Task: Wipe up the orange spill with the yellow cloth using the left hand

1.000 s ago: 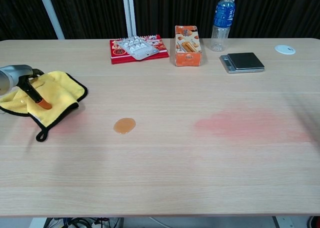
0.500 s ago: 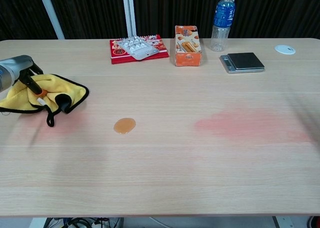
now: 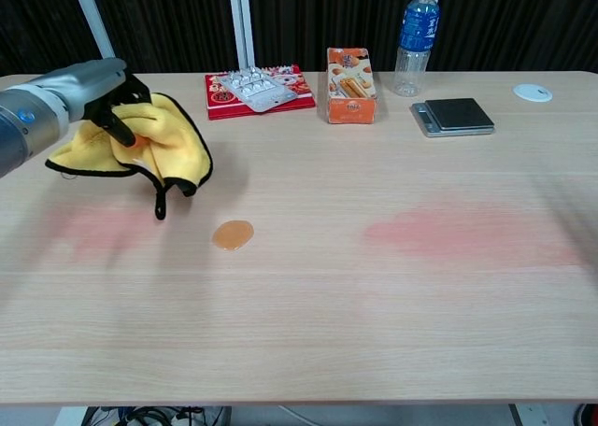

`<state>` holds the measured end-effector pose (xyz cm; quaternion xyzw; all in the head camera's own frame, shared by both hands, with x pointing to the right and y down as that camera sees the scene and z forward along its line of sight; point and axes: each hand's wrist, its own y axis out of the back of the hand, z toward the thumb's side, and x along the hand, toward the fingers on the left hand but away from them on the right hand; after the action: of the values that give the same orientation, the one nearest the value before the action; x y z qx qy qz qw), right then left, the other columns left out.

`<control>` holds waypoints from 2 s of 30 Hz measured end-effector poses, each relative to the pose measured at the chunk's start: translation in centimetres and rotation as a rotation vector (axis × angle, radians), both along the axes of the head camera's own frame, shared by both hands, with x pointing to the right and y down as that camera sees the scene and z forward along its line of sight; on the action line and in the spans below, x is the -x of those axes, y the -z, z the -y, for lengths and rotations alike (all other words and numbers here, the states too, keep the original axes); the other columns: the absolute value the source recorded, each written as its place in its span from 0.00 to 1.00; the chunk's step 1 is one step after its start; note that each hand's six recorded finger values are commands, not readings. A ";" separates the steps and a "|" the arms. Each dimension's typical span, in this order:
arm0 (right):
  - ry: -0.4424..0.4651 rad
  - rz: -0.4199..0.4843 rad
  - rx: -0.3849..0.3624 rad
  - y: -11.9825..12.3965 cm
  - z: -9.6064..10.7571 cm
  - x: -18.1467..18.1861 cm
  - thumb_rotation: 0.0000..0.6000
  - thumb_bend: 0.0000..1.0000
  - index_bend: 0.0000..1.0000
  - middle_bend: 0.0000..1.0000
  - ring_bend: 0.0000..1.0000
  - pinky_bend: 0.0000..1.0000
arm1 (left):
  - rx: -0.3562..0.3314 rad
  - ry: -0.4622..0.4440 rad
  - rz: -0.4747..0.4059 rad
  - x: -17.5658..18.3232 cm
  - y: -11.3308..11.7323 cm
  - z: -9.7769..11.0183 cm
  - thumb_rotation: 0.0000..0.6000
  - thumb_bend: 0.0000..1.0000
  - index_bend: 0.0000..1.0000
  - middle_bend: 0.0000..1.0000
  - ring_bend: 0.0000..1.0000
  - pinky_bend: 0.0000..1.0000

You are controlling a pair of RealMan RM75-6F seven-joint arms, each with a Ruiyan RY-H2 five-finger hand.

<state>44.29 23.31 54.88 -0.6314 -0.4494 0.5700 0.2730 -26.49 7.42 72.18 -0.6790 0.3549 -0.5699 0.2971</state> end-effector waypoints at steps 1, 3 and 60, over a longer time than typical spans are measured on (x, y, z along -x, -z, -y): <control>-0.002 0.001 0.000 0.0 0.0 0.0 1.00 0.17 0.00 0.00 0.00 0.13 | 0.002 -0.021 -0.007 -0.7 0.0 -0.3 1.00 0.47 0.72 0.71 0.63 0.69; -0.004 0.002 0.000 0.0 0.0 -0.1 1.00 0.17 0.00 0.00 0.00 0.13 | 0.011 -0.062 -0.017 -2.1 -0.2 -1.0 1.00 0.47 0.72 0.72 0.63 0.69; -0.021 0.016 -0.006 0.2 0.1 -0.2 1.00 0.17 0.00 0.00 0.00 0.13 | 0.094 -0.131 0.141 -2.1 -4.2 -3.3 1.00 0.47 0.73 0.72 0.64 0.69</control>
<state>44.49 23.25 54.72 -0.6305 -0.4600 0.5662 0.2653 -24.40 10.69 76.40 -0.6724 0.2607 -0.6115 0.3257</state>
